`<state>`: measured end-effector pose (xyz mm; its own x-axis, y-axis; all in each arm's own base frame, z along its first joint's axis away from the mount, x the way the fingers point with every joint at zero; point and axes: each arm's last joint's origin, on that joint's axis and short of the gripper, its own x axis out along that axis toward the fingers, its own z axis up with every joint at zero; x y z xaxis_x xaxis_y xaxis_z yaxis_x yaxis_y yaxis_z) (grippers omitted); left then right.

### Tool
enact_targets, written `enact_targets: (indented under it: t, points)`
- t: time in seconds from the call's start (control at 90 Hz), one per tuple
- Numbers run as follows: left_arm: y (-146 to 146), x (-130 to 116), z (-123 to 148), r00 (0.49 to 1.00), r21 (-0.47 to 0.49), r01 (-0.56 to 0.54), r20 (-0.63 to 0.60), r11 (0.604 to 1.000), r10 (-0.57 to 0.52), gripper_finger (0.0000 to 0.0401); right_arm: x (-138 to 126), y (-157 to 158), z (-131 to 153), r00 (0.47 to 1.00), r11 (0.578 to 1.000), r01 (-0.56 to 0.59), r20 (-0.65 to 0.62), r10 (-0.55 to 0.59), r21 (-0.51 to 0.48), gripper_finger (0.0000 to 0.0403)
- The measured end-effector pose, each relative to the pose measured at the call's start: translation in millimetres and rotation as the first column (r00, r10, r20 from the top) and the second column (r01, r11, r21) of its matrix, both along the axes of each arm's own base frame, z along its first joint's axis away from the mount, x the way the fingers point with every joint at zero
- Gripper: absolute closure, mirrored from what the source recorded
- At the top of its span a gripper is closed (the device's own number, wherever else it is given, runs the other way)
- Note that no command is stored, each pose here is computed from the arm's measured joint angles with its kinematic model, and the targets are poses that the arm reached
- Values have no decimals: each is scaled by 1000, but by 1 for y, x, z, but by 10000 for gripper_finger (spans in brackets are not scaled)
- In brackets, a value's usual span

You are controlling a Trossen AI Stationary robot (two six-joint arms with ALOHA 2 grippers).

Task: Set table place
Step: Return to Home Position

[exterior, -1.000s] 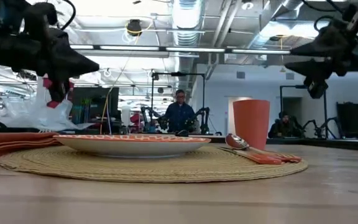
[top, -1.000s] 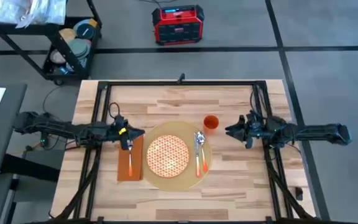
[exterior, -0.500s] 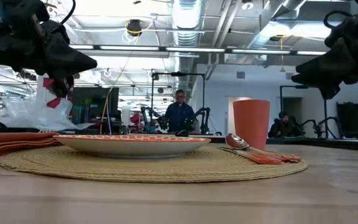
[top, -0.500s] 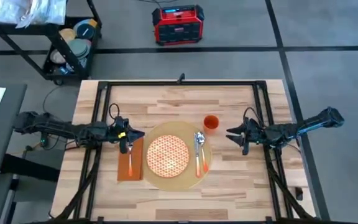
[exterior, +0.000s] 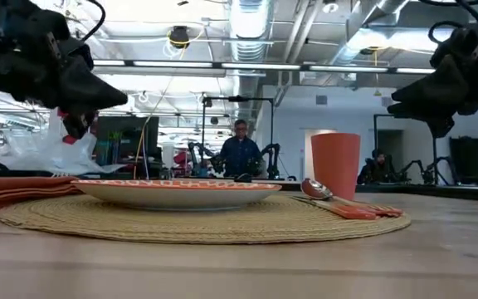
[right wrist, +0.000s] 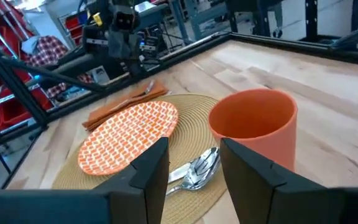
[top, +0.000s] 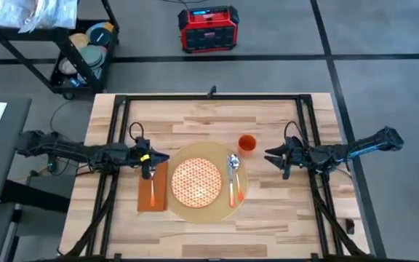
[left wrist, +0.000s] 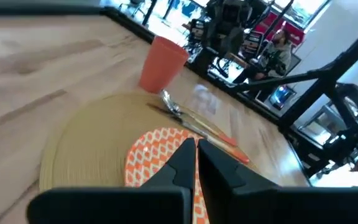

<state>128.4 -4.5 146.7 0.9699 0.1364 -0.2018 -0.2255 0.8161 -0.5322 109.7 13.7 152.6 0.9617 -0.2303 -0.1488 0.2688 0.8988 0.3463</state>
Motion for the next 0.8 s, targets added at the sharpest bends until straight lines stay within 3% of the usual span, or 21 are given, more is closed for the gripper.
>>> enact_targets:
  t: [0.411,0.8]
  points:
    - [1,-9,-24,966,-5,-12,-260,1000,11,401,0,-1,-1,1000,1000,5,-10,-5,0,269]
    - [1,-7,-21,967,-7,-10,-256,1000,8,401,0,-1,-1,1000,1000,4,-10,-4,0,269]
